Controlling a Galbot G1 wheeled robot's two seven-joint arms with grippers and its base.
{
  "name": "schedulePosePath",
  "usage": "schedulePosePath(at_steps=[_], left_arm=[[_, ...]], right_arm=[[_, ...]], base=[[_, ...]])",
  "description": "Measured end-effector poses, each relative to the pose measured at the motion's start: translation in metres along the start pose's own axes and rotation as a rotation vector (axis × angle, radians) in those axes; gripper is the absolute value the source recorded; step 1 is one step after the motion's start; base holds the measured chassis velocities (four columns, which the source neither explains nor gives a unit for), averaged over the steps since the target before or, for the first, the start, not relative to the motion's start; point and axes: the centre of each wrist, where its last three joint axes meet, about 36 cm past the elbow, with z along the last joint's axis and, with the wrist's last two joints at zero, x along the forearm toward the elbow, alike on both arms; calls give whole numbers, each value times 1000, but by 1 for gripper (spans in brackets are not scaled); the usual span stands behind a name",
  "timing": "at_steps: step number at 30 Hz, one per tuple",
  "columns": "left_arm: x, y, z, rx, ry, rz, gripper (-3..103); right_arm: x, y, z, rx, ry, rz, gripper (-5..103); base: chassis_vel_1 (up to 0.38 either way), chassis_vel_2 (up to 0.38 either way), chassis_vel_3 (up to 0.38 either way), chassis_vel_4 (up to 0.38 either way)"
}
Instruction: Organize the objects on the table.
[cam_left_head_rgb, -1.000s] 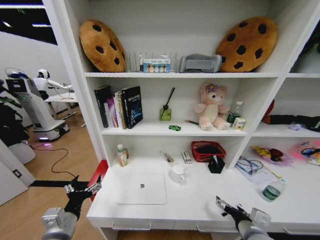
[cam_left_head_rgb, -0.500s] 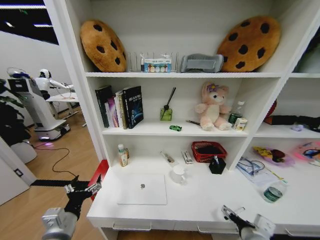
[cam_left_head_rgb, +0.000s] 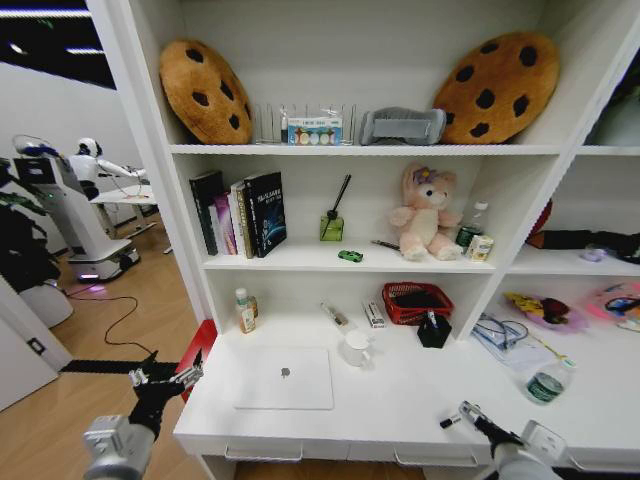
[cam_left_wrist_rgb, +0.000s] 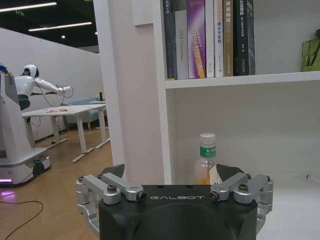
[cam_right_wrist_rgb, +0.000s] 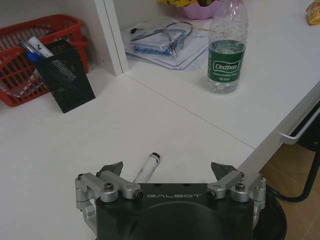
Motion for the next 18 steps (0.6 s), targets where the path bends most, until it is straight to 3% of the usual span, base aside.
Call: schedulePosePath(at_steps=[8,18], left_arm=[[0,0,0,0,0,0,100],[0,0,0,0,0,0,100]], right_arm=[[-32,0,-2,-9,13,22,91],[-42,15,1,7,24,0,68]], base=[[0,0,0,0],[0,0,0,0]])
